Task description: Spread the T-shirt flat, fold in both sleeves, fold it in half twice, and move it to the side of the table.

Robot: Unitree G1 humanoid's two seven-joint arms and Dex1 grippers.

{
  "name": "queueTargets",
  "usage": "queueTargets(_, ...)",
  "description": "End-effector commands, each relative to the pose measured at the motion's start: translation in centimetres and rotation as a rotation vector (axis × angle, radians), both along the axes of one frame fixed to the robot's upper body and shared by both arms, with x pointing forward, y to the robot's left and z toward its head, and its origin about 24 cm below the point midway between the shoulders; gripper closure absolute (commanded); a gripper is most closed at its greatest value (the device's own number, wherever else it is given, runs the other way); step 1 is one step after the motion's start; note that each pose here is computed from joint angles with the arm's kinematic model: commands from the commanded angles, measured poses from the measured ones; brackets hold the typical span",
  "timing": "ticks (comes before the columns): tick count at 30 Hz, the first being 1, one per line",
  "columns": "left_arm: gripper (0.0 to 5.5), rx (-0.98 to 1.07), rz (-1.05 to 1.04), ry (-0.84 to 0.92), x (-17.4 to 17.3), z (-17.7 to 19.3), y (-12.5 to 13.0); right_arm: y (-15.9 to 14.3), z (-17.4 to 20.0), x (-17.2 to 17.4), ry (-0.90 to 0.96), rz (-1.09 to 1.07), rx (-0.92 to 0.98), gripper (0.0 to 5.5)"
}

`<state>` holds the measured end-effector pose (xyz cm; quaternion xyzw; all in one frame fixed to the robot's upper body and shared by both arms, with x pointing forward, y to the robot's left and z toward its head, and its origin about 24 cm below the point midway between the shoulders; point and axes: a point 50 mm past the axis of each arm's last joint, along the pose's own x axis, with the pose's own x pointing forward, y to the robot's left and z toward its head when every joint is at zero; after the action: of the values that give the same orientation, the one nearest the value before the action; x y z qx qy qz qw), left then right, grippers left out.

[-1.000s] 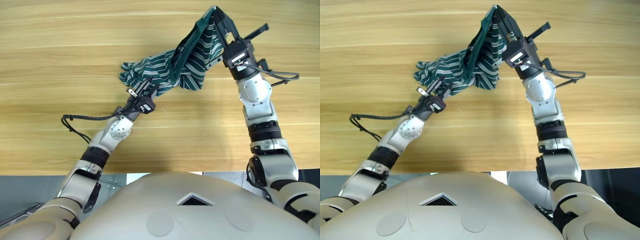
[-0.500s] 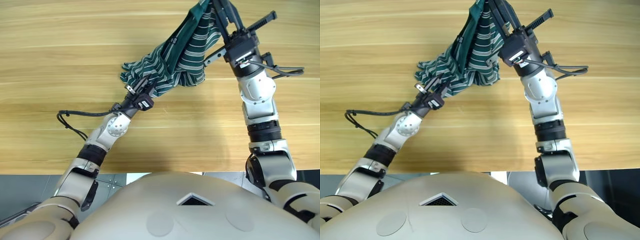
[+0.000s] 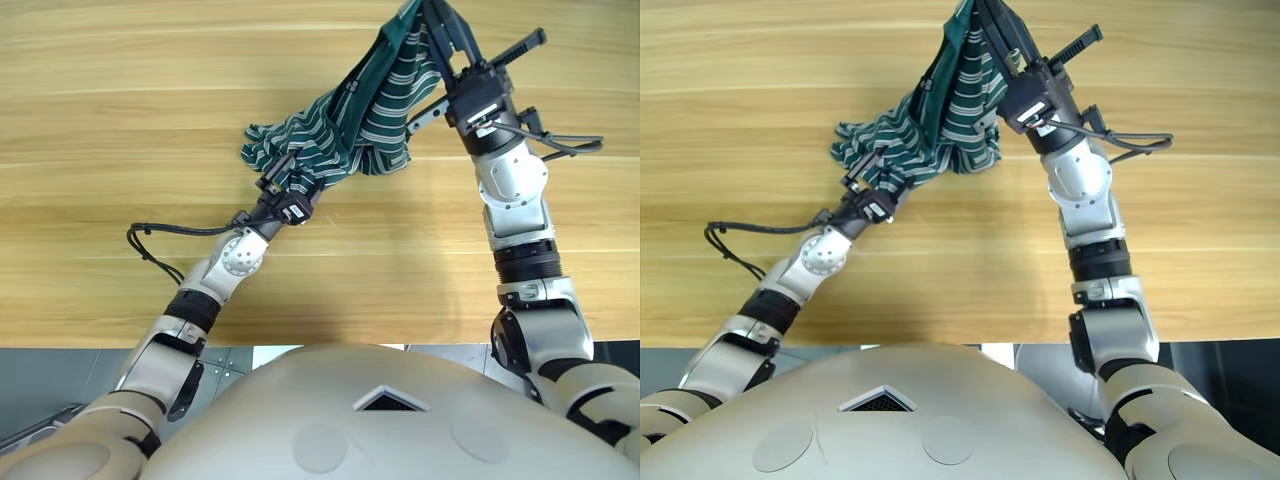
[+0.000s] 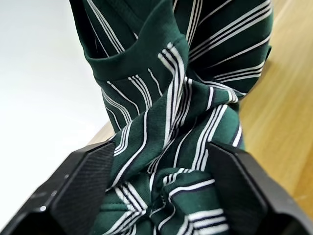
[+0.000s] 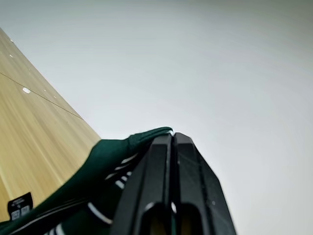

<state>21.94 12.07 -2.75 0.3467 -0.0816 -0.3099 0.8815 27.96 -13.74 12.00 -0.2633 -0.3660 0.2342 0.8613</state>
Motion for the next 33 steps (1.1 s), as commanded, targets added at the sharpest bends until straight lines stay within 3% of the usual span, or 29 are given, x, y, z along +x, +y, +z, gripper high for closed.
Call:
queueTargets(1,2.08,0.196,0.04,0.188,-2.2,-4.5,1.0,0.6,0.4,0.3,-0.017,0.016,0.001,5.5)
queueTargets(15,2.08,0.205,0.126,0.144,-0.6,-4.2,1.3,0.6,0.1,0.2,-0.015,0.016,0.024,5.5)
queueTargets(33,4.02,0.085,0.086,0.197,-0.9,-4.2,0.5,0.7,-0.7,0.7,0.009,0.007,0.012,5.5)
